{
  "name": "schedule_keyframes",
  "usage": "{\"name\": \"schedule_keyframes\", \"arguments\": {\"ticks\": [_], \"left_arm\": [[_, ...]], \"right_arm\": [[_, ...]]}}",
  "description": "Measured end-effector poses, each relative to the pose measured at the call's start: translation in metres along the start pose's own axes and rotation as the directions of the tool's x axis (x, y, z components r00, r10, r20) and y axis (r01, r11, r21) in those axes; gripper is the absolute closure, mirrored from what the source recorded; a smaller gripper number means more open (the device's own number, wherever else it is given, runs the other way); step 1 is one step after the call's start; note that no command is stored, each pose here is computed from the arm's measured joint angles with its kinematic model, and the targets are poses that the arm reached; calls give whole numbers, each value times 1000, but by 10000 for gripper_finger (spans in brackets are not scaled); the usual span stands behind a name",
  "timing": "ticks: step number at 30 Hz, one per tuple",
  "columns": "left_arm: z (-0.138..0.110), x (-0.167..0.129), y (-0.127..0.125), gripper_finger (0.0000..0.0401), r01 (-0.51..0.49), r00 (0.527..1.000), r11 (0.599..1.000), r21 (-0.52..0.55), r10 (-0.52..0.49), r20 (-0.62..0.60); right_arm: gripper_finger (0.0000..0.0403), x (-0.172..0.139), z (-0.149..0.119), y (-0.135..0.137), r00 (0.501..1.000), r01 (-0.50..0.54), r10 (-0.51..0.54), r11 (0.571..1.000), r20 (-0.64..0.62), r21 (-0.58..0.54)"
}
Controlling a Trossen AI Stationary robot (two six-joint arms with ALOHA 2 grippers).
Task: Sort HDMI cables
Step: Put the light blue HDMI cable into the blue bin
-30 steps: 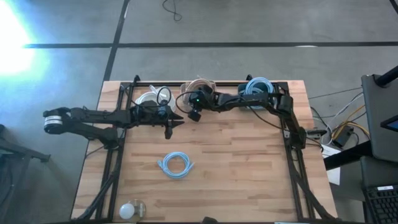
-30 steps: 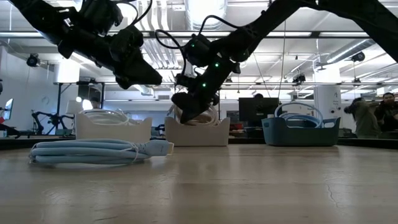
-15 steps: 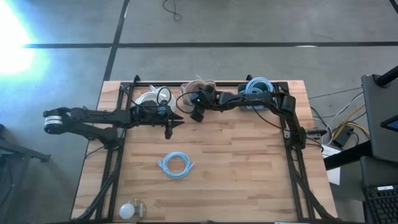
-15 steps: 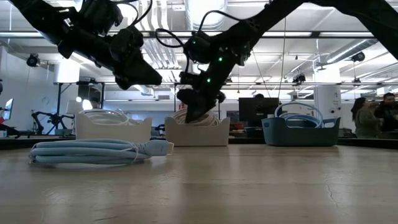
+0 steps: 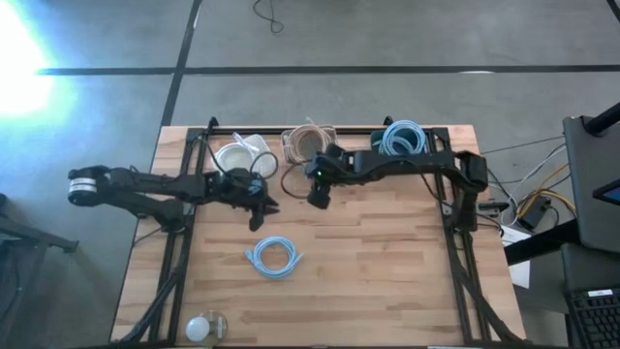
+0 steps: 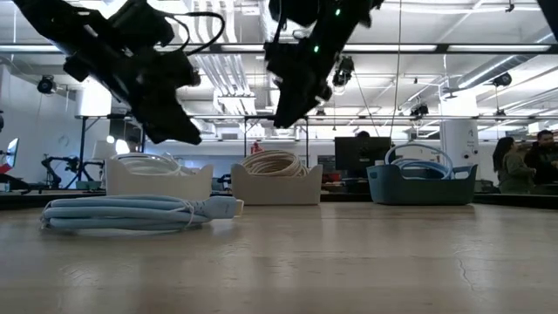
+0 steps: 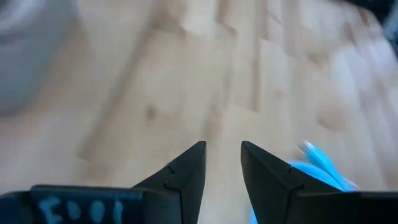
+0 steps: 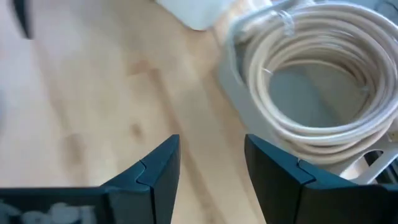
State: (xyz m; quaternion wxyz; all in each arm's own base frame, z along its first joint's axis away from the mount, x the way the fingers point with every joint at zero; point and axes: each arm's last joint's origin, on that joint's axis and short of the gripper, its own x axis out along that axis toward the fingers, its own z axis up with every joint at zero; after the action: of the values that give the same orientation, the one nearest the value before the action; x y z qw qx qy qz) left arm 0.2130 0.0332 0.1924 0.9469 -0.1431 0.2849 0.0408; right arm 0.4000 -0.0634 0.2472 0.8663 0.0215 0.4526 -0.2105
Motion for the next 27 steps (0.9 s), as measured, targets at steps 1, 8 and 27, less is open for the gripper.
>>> {"name": "schedule_keyframes", "arguments": {"ticks": [1, 8, 27], "left_arm": [[-2, 0, -4, 270, 23, 1000, 1000, -2, -23, -19], [-16, 6, -38, 270, 139, 986, 989, 59, -133, -101], [-54, 50, -49, 270, 167, 932, 986, 24, -150, -330]], "right_arm": [[227, -6, -1, 5, 1000, -9, 9, 1000, 1, -14], [225, -31, -12, 32, 998, -59, 61, 996, 20, -71], [223, -26, -91, 39, 988, -155, 156, 985, -12, 73]]}}
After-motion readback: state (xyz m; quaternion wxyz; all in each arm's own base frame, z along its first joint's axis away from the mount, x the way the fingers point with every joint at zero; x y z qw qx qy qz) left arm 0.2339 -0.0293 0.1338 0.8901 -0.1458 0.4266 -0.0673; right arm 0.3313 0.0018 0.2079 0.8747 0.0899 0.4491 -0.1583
